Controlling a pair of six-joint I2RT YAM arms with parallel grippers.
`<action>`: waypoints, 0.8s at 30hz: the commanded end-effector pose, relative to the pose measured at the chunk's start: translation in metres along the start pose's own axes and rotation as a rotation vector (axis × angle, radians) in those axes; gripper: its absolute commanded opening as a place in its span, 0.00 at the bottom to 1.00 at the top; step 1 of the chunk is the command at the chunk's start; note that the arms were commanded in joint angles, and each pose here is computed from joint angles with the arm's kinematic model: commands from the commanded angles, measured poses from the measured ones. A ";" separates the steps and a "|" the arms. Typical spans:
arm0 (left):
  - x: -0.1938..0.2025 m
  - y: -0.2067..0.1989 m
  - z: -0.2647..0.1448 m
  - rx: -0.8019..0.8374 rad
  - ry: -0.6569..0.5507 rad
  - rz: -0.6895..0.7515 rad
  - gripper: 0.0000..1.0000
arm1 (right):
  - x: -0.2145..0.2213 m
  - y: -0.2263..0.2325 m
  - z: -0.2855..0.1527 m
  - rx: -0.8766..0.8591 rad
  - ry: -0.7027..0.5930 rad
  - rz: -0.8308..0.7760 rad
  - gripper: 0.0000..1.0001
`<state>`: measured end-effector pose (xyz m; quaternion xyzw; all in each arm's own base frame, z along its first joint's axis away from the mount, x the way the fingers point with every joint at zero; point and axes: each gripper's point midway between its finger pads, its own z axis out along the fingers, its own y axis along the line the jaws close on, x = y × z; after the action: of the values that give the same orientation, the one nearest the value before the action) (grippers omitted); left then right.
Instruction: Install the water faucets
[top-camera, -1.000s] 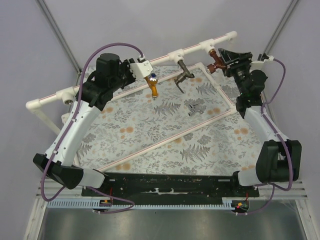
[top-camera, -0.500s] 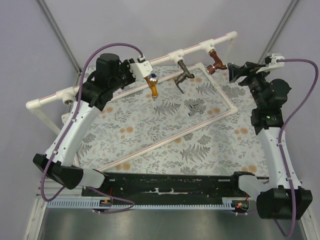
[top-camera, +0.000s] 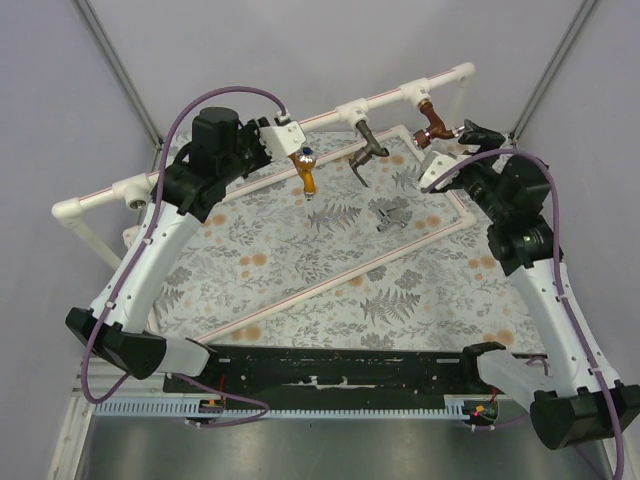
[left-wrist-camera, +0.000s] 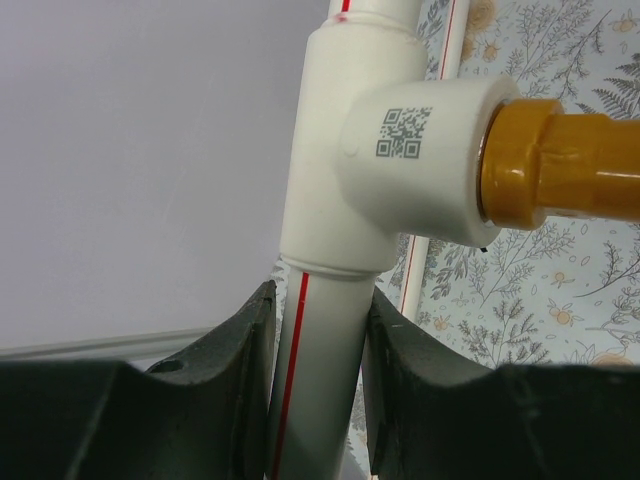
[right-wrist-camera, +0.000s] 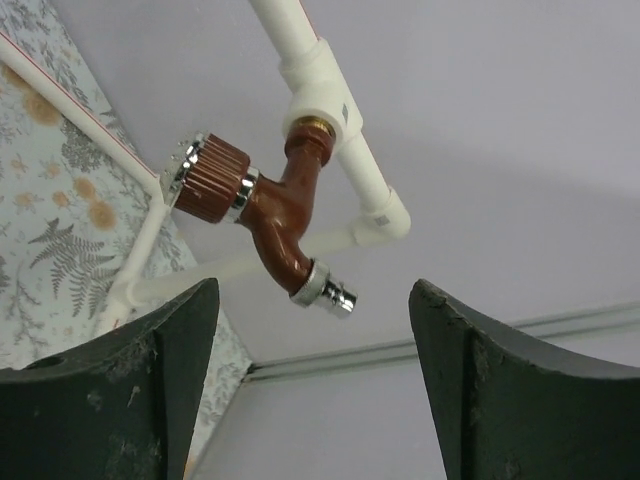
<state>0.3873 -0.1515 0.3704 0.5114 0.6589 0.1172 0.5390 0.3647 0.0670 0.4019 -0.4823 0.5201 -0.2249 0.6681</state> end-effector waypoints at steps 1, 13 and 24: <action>-0.001 -0.061 0.005 0.201 -0.006 -0.204 0.02 | -0.007 -0.018 0.012 0.016 0.033 -0.329 0.83; -0.001 -0.058 0.001 0.188 -0.009 -0.191 0.02 | 0.011 -0.010 0.067 0.016 0.090 -0.536 0.77; -0.001 -0.056 -0.001 0.183 -0.011 -0.186 0.02 | 0.010 -0.002 0.089 0.112 0.020 -0.062 0.21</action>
<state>0.3872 -0.1512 0.3710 0.5103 0.6574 0.1183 0.5417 0.4483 0.0842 0.3778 -0.5465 0.4536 -0.3666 0.6010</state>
